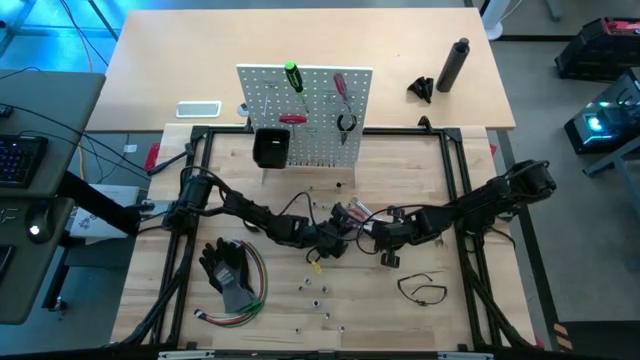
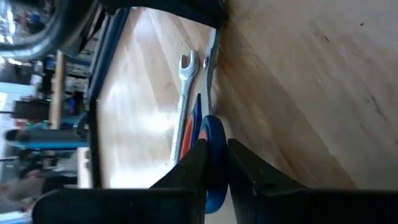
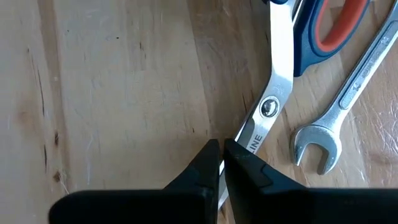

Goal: Hang tools onto peg board
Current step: Hang the blue scissors on the white peg board

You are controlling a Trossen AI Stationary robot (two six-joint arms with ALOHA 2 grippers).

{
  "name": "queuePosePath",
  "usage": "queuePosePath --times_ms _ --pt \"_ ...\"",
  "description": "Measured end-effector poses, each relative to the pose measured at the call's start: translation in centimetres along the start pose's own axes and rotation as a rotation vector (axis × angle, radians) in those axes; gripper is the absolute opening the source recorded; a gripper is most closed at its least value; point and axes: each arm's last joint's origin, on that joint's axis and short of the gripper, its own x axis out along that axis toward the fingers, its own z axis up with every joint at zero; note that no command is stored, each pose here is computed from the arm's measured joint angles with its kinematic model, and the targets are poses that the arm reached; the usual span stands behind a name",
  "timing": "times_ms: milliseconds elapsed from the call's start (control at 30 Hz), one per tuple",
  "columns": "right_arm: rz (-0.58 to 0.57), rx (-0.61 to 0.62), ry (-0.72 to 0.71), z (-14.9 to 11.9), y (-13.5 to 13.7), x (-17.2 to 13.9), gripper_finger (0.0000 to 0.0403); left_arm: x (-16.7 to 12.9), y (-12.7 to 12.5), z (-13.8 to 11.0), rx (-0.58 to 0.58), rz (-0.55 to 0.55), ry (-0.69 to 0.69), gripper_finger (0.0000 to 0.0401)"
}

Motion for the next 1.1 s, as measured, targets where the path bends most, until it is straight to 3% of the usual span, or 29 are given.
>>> queuePosePath --times_ms 233,433,867,1100 --pt "0.054 0.025 -0.095 0.4 -0.2 -2.9 0.0014 -0.8 0.6 0.3 0.077 0.072 0.056 0.0032" --pt "0.045 0.141 -0.243 0.7 -1.2 -6.3 0.0022 -1.8 1.4 0.8 0.152 0.113 0.082 0.0032" --pt "0.065 0.261 -0.458 0.6 -2.3 -10.6 0.0137 -6.6 4.0 3.8 0.266 0.24 0.049 0.0032" --pt "0.094 0.345 -0.521 1.0 -3.0 -11.4 0.0158 -10.2 5.4 5.4 0.357 0.314 0.037 0.0031"
